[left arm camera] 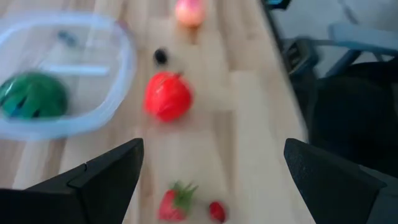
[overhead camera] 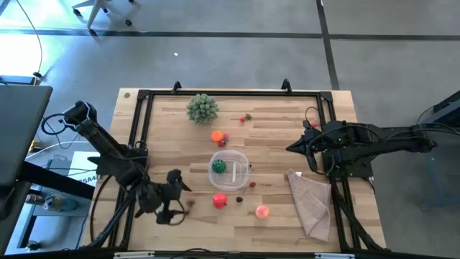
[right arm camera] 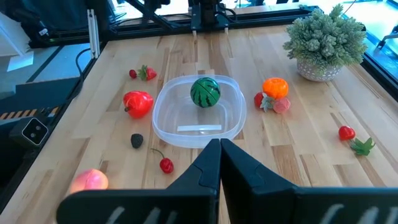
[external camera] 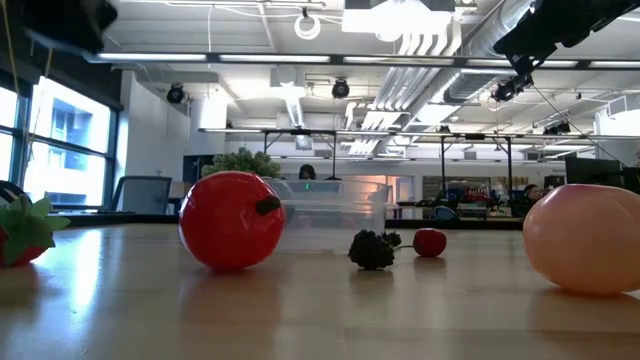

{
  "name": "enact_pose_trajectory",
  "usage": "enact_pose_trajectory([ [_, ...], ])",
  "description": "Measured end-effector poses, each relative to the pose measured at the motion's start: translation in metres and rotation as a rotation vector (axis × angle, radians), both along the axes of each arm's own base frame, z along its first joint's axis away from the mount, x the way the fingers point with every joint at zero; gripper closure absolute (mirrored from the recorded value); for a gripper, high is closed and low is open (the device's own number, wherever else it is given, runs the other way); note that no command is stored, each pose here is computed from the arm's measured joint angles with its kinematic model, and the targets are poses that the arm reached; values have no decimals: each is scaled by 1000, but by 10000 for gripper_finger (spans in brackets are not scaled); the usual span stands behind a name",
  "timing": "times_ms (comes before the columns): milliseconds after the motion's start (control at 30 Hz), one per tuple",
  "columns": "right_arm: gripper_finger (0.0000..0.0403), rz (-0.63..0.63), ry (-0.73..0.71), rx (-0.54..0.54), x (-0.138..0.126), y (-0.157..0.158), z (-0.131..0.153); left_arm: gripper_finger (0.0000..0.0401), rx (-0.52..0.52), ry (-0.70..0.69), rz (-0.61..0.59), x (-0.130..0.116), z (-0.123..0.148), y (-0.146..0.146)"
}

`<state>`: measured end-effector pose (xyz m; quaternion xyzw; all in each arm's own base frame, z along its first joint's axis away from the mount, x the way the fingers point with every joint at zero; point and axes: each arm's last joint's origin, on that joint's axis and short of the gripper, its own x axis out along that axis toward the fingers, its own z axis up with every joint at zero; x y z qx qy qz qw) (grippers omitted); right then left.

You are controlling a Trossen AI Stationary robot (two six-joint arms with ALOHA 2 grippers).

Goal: Pick and placing Produce into tupperware
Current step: Put the bottom strawberry into the transparent container

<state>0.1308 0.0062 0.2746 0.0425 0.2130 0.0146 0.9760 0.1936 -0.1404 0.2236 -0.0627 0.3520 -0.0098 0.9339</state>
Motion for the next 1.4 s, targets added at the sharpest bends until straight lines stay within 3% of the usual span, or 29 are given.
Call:
enact_pose_trajectory([
  [233,403,0,0,0,0,0,0,25,-55,35,108,-3,-30,13],
  [367,403,0,1,0,0,0,0,25,-35,62,125,-3,-44,16],
  [567,403,0,1,0,0,0,0,25,5,92,130,-3,-52,16],
  [700,403,0,1,0,0,0,0,25,-33,122,147,-3,-57,15],
  [1400,403,0,0,0,0,0,0,25,98,265,39,6,-96,6],
])
